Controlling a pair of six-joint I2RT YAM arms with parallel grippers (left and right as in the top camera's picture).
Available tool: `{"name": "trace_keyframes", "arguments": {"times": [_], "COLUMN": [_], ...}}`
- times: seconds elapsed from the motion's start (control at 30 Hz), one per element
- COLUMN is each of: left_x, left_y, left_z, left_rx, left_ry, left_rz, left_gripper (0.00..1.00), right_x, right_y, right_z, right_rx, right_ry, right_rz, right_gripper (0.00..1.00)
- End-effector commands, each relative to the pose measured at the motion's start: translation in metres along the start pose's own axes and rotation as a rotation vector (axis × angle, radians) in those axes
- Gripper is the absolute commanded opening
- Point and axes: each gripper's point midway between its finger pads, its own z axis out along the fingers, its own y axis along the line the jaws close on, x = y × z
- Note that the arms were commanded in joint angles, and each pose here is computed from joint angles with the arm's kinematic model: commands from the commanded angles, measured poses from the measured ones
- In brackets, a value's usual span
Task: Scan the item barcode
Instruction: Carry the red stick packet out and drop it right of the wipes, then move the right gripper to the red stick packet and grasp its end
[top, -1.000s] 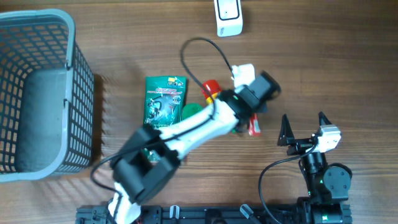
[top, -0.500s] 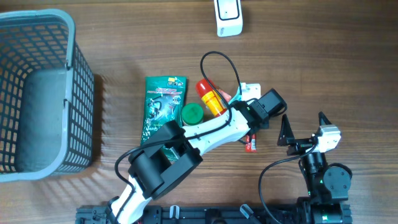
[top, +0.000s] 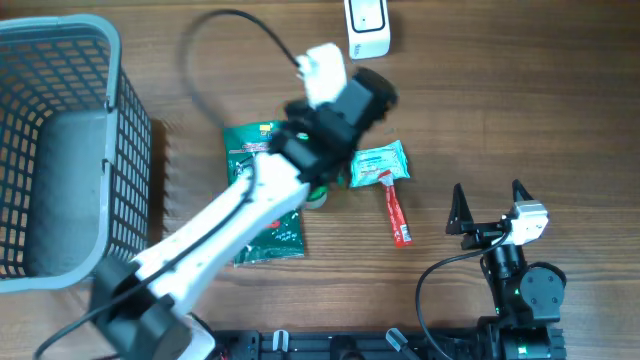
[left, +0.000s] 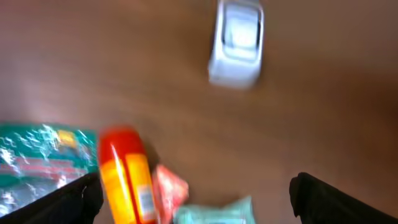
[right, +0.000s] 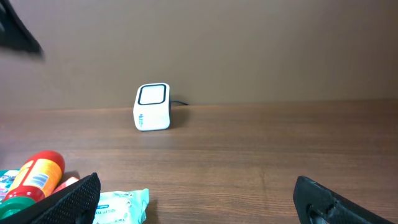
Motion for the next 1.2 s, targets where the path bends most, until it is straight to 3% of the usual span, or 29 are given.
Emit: {"name": "trace_keyframes", "arguments": {"times": [0.0, 0.1, 0.2, 0.37, 0.8, 0.97, 1.17], "left_x": [-0.098, -0.148, -0.174, -0.198, -0.239, -0.239, -0.221], "left_y": [0.047, 0.068, 0.086, 0.105, 0.196, 0.196, 0.194], "left_z": [-0.035, -0.056, -0.071, -0.102, -0.266, -0.301, -0.383], "left_rx": [-0.093, -0.100, -0.138, -0.148, -0.136, -0.001, 0.200], "left_ry": [-0.297, -0.419, -0.479, -0.549, -0.827, -0.864, -0.982], "left_rz": [-0.132, -0.092, -0.015, -0.020, -0.215, -0.192, -0.179], "left_gripper": [1.00, 1.00, 1.00, 1.00, 1.00, 1.00, 1.00], "right_x": [0.000, 0.000, 0.000, 0.000, -0.001, -0.002, -0.002], "right_y": [0.001, 0.001, 0.001, 0.001, 0.003, 0.036, 0.076], "right_z": [0.000, 0.000, 0.000, 0.000, 0.000, -0.004, -0.017], "right_rx": [-0.004, -0.004, -0.004, -0.004, -0.018, -0.203, -0.406], "right_ry": [-0.002, -0.002, -0.002, -0.002, -0.004, 0.066, 0.254], "right_rz": [0.009, 0.009, 0.010, 0.010, 0.040, 0.680, 1.087], "right_gripper": [1.00, 1.00, 1.00, 1.00, 1.00, 1.00, 1.00]}}
